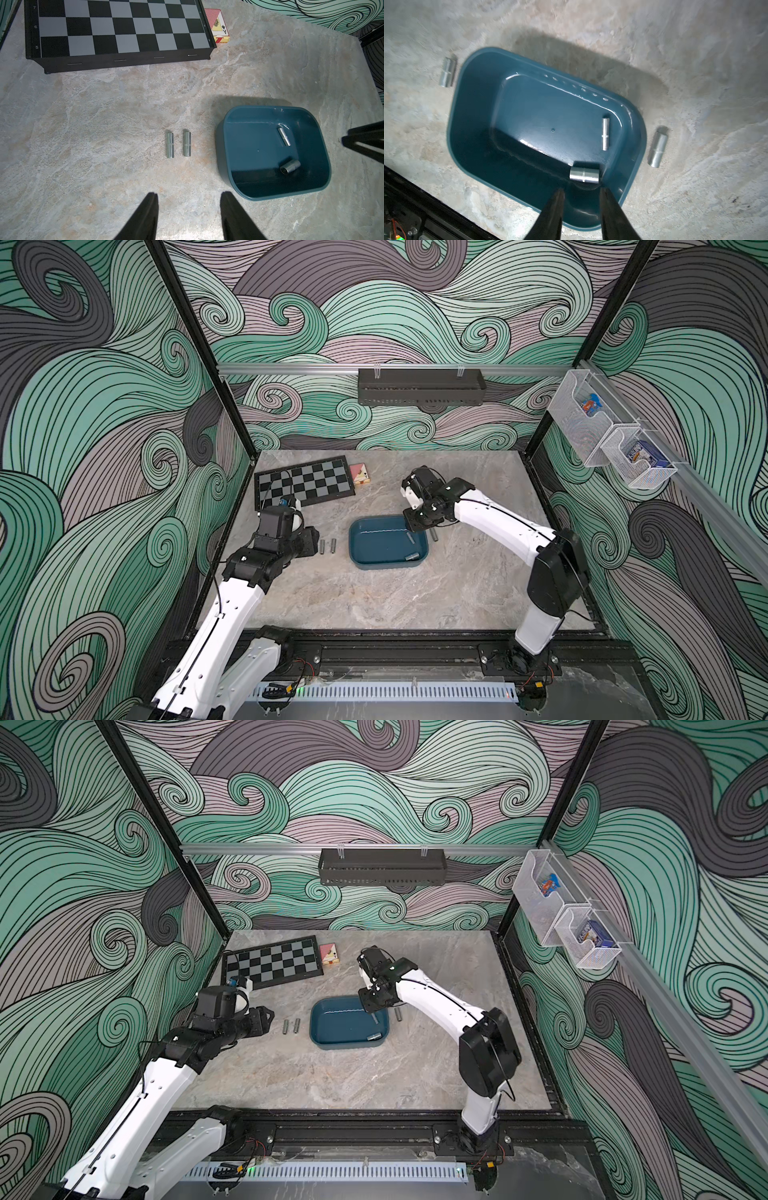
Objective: Take out the socket from the storage box
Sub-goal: Pick up the socket head from the storage box, then place the socket head at the center of the board.
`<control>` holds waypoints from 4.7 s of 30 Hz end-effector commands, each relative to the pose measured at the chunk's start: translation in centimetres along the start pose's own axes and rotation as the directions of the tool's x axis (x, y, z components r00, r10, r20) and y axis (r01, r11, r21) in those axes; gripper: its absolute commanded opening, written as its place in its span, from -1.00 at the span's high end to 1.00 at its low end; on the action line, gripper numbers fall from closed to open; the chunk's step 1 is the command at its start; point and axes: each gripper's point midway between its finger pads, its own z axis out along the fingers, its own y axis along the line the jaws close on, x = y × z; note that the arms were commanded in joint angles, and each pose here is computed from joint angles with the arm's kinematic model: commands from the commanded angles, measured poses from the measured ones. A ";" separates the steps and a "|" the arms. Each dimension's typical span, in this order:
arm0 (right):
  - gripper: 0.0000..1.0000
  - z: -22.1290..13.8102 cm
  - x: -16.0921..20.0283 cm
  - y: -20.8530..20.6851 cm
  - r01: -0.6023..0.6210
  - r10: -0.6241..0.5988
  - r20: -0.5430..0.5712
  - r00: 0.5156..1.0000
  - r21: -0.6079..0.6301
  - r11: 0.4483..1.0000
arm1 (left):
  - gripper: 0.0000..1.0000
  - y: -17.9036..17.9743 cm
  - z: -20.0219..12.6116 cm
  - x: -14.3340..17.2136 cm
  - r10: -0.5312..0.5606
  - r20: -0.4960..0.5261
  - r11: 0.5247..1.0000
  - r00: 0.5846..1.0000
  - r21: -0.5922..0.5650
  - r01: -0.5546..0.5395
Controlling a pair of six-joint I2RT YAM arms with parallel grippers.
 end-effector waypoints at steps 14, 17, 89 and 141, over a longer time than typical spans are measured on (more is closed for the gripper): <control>0.33 7.7 0.6 -2.0 0.037 -0.012 -0.159 0.987 0.158 0.987 | -0.04 -0.2 -0.3 0.3 0.003 0.006 1.000 1.000 0.023 -0.003; 0.35 8.4 0.4 -2.2 0.042 -0.014 -0.160 0.987 0.173 0.984 | -0.03 -0.2 -0.2 0.3 0.004 0.004 1.000 1.000 0.024 -0.004; 0.73 3.5 1.5 -14.3 -0.279 0.286 -0.029 0.958 0.149 0.949 | -0.04 -0.9 0.0 0.6 0.019 -0.008 0.998 1.000 0.059 -0.018; 0.37 7.7 3.1 -13.4 -0.276 0.294 -0.128 0.947 0.138 0.951 | -0.06 -1.3 0.6 0.9 0.021 -0.036 0.997 0.999 0.077 -0.018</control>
